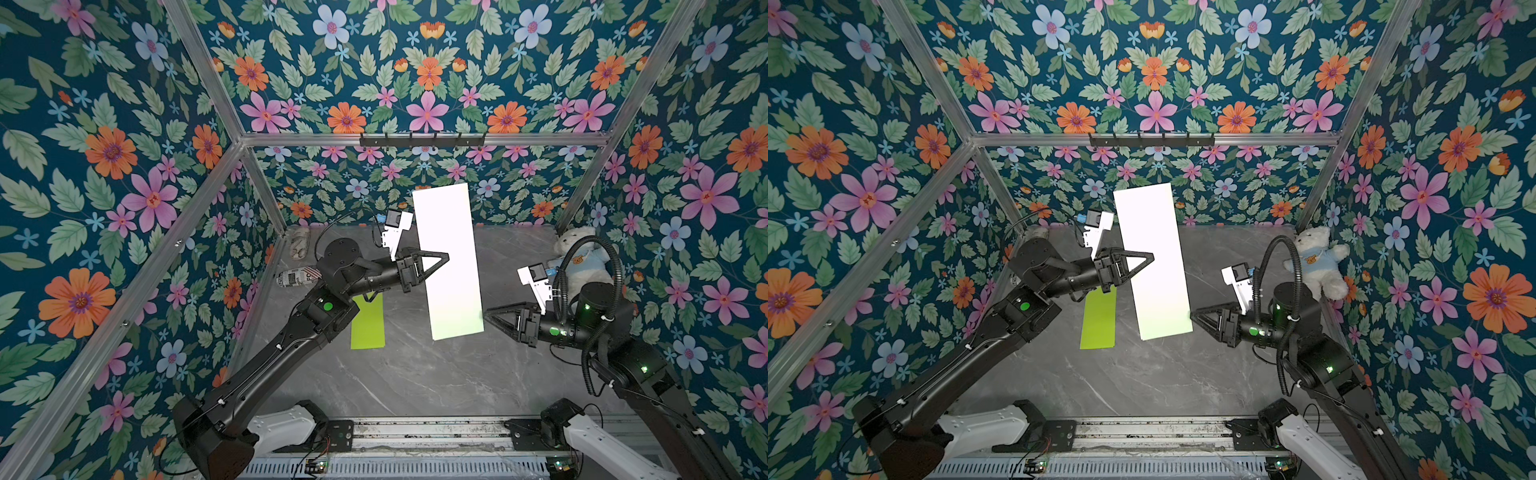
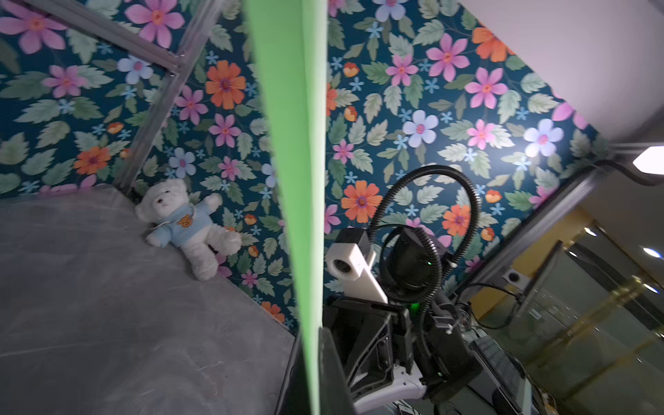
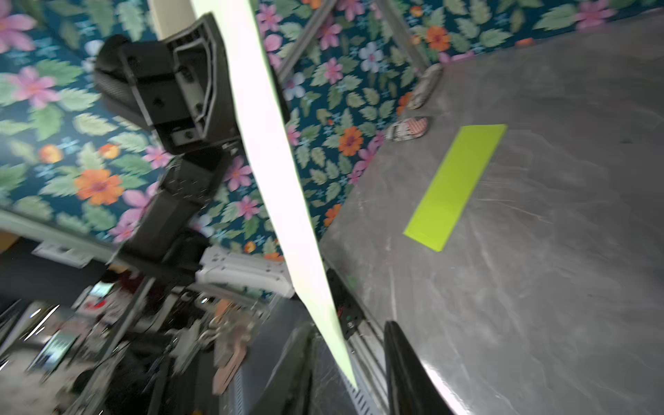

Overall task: Fold the rectangular paper in half along the long edge
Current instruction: Fold the paper, then place the paper at the center of the board.

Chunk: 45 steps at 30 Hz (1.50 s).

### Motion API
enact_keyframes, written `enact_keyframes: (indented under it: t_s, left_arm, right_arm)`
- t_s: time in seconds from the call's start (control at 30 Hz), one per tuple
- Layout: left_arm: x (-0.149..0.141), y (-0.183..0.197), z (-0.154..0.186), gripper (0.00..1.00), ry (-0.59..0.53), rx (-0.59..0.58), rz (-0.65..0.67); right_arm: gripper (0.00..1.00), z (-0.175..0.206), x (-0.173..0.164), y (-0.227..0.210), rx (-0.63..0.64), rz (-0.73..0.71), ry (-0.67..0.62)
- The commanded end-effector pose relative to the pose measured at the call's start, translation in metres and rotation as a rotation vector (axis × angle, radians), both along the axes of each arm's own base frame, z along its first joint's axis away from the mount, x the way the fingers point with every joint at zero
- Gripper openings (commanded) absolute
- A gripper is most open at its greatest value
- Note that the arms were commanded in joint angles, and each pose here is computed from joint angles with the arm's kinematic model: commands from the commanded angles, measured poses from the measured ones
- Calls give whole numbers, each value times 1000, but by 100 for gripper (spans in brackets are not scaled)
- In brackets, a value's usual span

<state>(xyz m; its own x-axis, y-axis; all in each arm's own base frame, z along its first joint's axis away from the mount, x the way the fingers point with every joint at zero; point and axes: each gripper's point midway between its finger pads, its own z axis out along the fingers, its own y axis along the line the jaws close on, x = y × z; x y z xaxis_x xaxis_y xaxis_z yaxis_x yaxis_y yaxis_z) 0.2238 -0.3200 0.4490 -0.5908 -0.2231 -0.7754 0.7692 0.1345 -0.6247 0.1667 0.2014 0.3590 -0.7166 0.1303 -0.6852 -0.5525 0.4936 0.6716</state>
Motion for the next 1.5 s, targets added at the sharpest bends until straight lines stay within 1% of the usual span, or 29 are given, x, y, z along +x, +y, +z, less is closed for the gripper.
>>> enact_keyframes:
  t_s: [0.0,0.03,0.07,0.1,0.13,0.17,0.2,0.23,0.3,0.33,0.43,0.5,0.67,0.8,0.87,0.9,0.93,1.0,1.03,1.07,1.1,1.13,1.17,1.2,1.23,1.3,1.37,1.47]
  left_arm:
    - [50,19,-83,0,144,309,265]
    - [67,30,-113,0,187,436,367]
    - [80,43,-140,0,231,556,461]
    - [95,65,-174,0,281,720,588]
    - [105,87,-203,0,309,896,713]
    - [109,103,-221,0,299,1058,809]
    - [111,119,-234,0,260,1235,913]
    - [109,130,-246,0,241,1375,971]
    - [113,125,-263,0,227,1468,972]
    - [115,120,-271,0,220,1488,966]
    - [124,104,-291,0,187,1531,975]
    - [132,94,-299,0,160,1553,1003]
    - [150,59,-338,0,145,1604,992]
    - [161,30,-365,0,152,1597,980]
    - [166,20,-377,7,158,1597,977]
    - [168,17,-383,13,165,1594,979]
    - [170,13,-389,25,172,1583,974]
    - [172,10,-397,41,182,1576,974]
    - [172,8,-399,64,185,1570,973]
    - [172,7,-400,79,187,1563,972]
    - [172,6,-401,90,189,1552,971]
    - [172,4,-400,99,194,1528,963]
    - [172,2,-399,99,196,1499,961]
    - [171,2,-394,100,195,1479,960]
    - [170,1,-391,100,198,1454,952]
    - [168,-1,-378,100,196,1393,942]
    - [164,-8,-364,100,202,1291,895]
    - [158,-14,-323,100,192,1051,830]
  right_arm:
    - [35,-23,56,-60,-243,-446,-23]
    - [35,-24,66,-72,-273,-527,-23]
    - [35,-27,72,-77,-287,-571,-17]
    - [35,-30,79,-78,-294,-597,-13]
    - [41,-36,85,-76,-298,-602,-5]
    - [42,-43,90,-75,-313,-618,9]
    - [38,-55,98,-76,-347,-636,24]
    - [36,-70,105,-80,-391,-671,50]
    - [30,-99,116,-87,-475,-722,94]
    - [27,-112,120,-90,-514,-745,115]
    - [26,-138,128,-98,-608,-793,162]
    - [26,-144,128,-104,-645,-820,174]
    - [26,-144,122,-113,-692,-828,166]
    - [24,-143,116,-118,-743,-810,163]
    - [27,-144,115,-119,-755,-796,163]
    - [29,-145,114,-119,-760,-788,164]
    - [32,-146,114,-118,-764,-780,165]
    - [37,-148,114,-118,-773,-770,167]
    - [38,-151,114,-118,-778,-766,169]
    - [39,-153,114,-119,-779,-764,172]
    - [43,-155,115,-119,-781,-762,179]
    - [49,-157,116,-120,-784,-765,185]
    - [60,-157,117,-121,-786,-771,185]
    - [78,-157,119,-124,-788,-784,183]
    - [98,-156,122,-128,-785,-807,187]
    - [99,-152,131,-136,-749,-860,206]
    - [99,-148,142,-142,-674,-909,222]
    - [99,-137,160,-160,-614,-1074,171]
